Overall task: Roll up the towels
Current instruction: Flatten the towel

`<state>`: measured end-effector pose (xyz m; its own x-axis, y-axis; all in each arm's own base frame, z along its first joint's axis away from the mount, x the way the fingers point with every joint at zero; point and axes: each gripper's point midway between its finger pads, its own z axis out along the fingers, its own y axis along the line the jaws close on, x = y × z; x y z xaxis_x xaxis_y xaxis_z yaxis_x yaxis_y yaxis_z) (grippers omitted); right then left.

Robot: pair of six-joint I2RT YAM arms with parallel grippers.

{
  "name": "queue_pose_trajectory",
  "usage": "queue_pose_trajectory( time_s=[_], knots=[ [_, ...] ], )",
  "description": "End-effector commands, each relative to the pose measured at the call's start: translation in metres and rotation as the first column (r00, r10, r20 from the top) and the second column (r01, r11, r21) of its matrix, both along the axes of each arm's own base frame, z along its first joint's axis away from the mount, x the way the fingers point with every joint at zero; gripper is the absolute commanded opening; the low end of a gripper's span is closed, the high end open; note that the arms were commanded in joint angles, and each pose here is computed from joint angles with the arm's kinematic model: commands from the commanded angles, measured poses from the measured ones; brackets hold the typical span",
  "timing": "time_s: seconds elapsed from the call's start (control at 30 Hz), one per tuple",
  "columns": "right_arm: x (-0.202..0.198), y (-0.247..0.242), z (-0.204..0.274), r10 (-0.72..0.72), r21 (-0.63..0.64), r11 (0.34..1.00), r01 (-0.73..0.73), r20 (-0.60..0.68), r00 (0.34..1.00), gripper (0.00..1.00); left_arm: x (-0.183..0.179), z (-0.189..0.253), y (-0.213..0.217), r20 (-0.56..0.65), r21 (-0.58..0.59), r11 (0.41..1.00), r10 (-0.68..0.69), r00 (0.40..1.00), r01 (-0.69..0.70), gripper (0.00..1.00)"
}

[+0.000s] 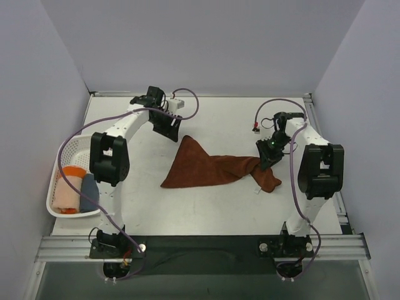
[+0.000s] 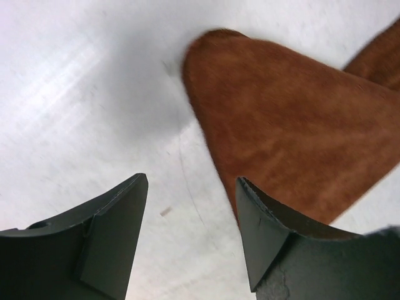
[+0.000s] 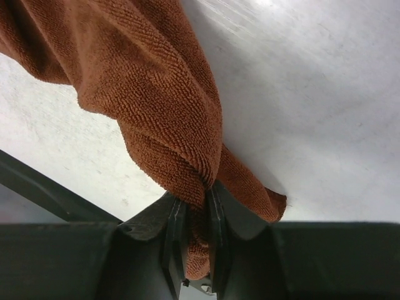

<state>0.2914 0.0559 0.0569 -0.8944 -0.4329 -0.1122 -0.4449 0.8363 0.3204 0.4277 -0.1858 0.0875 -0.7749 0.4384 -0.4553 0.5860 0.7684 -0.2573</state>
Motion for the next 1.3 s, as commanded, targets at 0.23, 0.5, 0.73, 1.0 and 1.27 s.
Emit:
queue_pose_trajectory(
  time_s=[0.23,0.5,0.73,1.0,1.27],
  knots=[
    [-0.016,-0.003,-0.002,-0.041,0.026,0.999,0.044,-0.119,0.992,0.36,0.047,-0.020,-0.043,0.059,-0.038,0.997,-0.064,0.996,0.066,0.71],
    [-0.034,-0.031,0.009,-0.097,-0.011,0.995,0.097,-0.150,0.984,0.45,0.068,-0.036,-0.070,0.080,-0.069,0.993,-0.087,0.993,0.093,0.72],
    [-0.053,-0.051,0.003,-0.105,-0.050,0.994,0.097,-0.196,0.975,0.58,0.067,-0.047,-0.087,0.075,-0.076,0.989,-0.124,0.989,0.130,0.50],
    [-0.049,-0.047,0.000,-0.094,-0.017,0.996,0.093,-0.229,0.969,0.00,0.075,0.006,-0.079,0.103,-0.204,0.973,-0.092,0.990,0.111,0.00],
    [0.004,-0.094,0.057,-0.175,-0.046,0.984,0.174,-0.004,0.985,0.00,0.083,0.147,-0.017,0.290,-0.323,0.942,0.008,0.957,0.090,0.00]
  ],
)
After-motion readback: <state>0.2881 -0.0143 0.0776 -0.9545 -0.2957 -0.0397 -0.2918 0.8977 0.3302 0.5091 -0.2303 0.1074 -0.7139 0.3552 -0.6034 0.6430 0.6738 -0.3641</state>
